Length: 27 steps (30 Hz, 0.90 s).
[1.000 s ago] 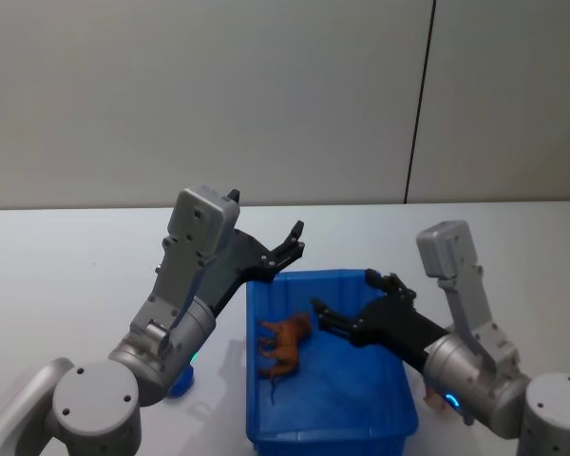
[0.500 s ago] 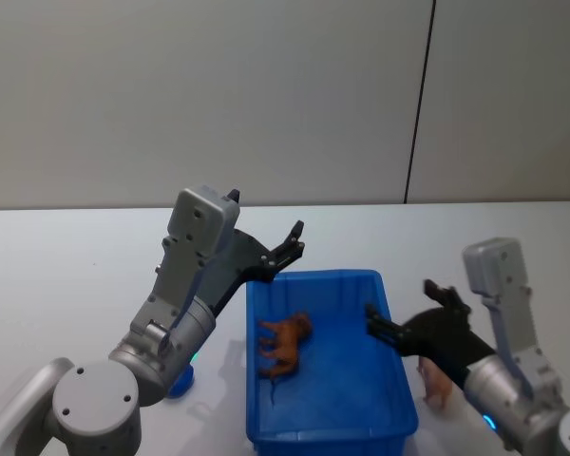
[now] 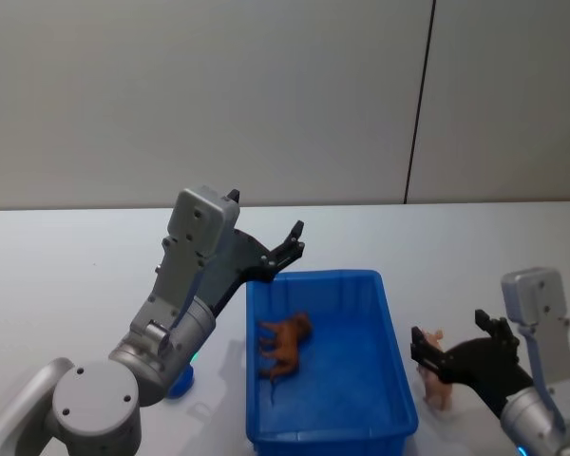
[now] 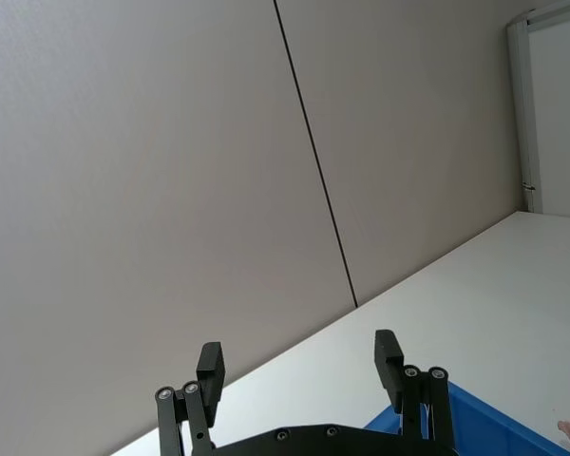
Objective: Pick up the two dolls from the table and place them into the box.
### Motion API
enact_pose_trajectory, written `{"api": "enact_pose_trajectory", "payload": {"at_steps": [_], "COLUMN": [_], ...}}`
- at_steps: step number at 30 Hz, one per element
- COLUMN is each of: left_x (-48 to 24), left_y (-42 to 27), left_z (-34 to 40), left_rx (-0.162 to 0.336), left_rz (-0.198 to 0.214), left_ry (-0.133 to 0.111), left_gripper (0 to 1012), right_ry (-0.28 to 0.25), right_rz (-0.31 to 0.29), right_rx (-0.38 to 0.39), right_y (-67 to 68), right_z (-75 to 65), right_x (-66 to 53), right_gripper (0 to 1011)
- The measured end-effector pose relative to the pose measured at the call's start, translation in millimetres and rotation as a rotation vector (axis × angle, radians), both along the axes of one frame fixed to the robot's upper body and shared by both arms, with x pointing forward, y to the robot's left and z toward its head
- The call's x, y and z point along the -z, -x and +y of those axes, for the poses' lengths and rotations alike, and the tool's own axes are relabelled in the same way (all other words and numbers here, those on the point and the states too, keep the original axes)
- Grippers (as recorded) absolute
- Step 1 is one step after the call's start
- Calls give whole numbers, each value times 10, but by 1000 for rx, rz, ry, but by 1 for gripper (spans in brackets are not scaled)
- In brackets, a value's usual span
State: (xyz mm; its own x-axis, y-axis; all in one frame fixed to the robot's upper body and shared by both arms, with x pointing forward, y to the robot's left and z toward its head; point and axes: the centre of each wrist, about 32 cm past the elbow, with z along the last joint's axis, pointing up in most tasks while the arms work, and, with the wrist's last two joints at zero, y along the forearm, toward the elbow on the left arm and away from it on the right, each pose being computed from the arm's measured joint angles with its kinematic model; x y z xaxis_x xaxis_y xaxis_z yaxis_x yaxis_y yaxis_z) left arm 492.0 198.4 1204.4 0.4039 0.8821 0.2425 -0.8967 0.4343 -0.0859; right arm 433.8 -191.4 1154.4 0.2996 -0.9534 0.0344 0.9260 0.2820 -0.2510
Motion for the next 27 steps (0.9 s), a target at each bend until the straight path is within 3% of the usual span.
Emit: {"api": "enact_pose_trajectory", "payload": {"at_steps": [9,23,27], "left_x": [0,0,0], "left_y": [0,0,0], "left_z": [0,0,0], "left_rx": [0,0,0], "left_rz": [0,0,0], "left_ry": [0,0,0], "left_gripper": [1001,1001,1001], "right_ry": [4,3,6], "right_rz": [41,97,109], "right_rx": [14,3,-4], "right_y": [53,20,0], "right_z": [-43,-28,-9], "right_x": [109,318,375], "right_gripper": [1001,1001,942]}}
